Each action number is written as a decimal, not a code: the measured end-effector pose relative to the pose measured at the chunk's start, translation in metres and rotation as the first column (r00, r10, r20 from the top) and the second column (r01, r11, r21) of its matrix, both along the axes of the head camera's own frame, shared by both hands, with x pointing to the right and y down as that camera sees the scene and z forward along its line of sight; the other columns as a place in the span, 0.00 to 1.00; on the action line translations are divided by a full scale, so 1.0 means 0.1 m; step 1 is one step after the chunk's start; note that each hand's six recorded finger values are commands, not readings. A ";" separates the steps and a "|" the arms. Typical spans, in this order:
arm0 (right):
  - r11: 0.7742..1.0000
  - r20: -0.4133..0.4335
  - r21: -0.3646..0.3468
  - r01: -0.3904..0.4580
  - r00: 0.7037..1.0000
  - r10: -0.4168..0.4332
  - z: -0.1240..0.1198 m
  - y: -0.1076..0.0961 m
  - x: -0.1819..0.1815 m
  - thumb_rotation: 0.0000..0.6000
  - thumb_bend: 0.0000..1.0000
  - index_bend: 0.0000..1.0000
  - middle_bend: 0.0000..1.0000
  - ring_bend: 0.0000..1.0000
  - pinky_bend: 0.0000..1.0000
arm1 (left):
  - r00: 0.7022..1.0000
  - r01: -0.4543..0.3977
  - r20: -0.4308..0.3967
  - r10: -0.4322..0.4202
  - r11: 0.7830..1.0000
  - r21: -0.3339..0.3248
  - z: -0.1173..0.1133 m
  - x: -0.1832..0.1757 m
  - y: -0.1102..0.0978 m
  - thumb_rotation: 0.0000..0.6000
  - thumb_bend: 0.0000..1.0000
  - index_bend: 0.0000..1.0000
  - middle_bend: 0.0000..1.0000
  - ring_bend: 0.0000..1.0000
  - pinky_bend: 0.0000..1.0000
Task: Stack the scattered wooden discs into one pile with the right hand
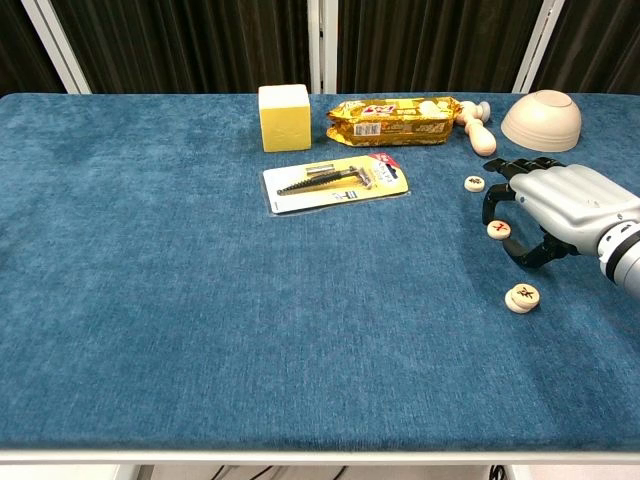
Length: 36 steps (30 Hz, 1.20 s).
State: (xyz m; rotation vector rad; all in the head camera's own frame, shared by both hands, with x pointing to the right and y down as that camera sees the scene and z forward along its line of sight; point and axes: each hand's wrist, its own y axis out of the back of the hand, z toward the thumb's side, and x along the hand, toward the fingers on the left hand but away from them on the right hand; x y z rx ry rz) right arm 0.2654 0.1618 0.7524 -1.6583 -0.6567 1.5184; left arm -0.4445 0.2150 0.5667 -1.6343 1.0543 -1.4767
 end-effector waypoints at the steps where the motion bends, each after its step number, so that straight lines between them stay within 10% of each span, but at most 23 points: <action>1: 1.000 0.004 0.005 -0.003 1.000 0.003 0.00 0.00 0.00 1.00 0.33 0.45 0.02 0.00 0.00 | 1.000 0.000 0.000 0.000 1.000 0.000 0.00 0.00 0.00 1.00 0.13 0.10 0.09 0.00 0.00; 26: 0.996 0.062 0.085 -0.009 0.998 0.003 -0.18 -0.04 0.00 1.00 0.33 0.59 0.05 0.00 0.00 | 1.000 0.004 -0.010 -0.004 1.000 -0.002 0.00 -0.01 0.00 1.00 0.13 0.10 0.09 0.00 0.00; 36: 0.999 0.116 -0.005 0.043 0.992 -0.042 -0.54 0.08 0.09 1.00 0.33 0.60 0.05 0.00 0.00 | 1.000 -0.006 -0.011 0.006 1.000 -0.009 0.01 0.02 0.01 1.00 0.13 0.10 0.09 0.00 0.00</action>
